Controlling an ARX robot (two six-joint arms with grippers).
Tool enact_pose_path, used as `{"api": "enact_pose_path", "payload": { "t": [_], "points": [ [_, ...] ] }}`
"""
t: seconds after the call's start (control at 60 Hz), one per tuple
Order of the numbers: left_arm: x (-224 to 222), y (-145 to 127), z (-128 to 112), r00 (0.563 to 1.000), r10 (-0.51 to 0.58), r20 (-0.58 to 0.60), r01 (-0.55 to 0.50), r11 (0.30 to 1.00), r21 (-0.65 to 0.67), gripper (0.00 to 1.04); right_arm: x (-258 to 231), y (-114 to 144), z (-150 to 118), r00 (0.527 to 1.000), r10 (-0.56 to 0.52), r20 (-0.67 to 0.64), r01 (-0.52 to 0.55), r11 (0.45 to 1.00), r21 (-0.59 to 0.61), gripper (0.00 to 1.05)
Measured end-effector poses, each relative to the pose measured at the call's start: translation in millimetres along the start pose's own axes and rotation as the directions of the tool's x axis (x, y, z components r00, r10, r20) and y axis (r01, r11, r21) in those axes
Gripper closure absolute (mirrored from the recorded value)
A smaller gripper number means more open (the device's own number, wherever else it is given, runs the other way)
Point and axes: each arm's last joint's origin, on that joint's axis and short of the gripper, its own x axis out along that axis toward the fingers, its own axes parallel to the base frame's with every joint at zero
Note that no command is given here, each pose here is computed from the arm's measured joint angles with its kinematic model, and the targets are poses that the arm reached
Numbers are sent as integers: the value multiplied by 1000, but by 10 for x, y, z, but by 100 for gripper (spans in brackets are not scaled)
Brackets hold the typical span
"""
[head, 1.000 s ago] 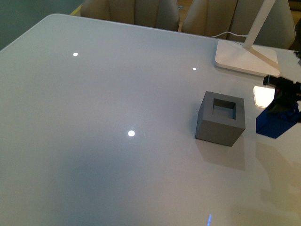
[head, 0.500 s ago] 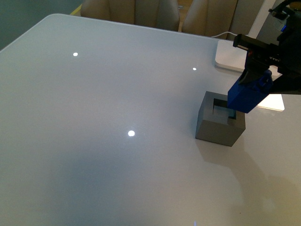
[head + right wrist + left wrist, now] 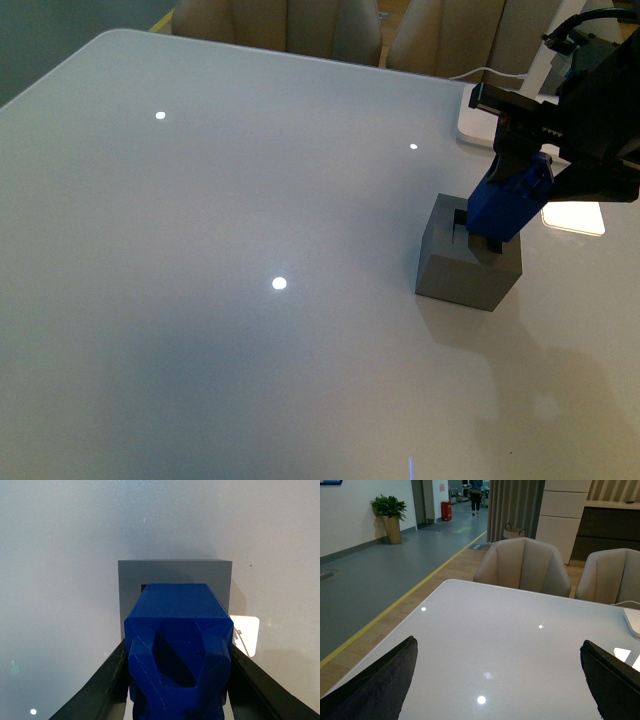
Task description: Insert blue part into gray base
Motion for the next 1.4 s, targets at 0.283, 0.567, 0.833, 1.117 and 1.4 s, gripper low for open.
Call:
{"api": "enact_pose_path", "payload": {
  "t": [0.283, 0.567, 0.833, 1.117, 1.4],
  "points": [
    [0, 0, 0, 1000, 0, 0, 0, 1000, 0, 7, 37, 75, -13, 1000, 5, -8, -5, 1000, -15, 60],
    [0, 0, 0, 1000, 0, 0, 0, 1000, 0, 7, 77, 86, -44, 1000, -11, -21, 10, 1000, -21, 60],
    [0, 0, 0, 1000, 0, 0, 0, 1000, 0, 7, 85, 65, -44, 999, -23, -25, 23, 1000, -18, 60],
    [0, 0, 0, 1000, 0, 0, 0, 1000, 0, 7, 105, 46, -57, 999, -34, -35, 33, 999, -16, 60],
    [0, 0, 0, 1000, 0, 0, 0, 1000, 0, 7, 133, 72, -85, 999, -32, -43, 31, 999, -25, 27]
  ]
}}
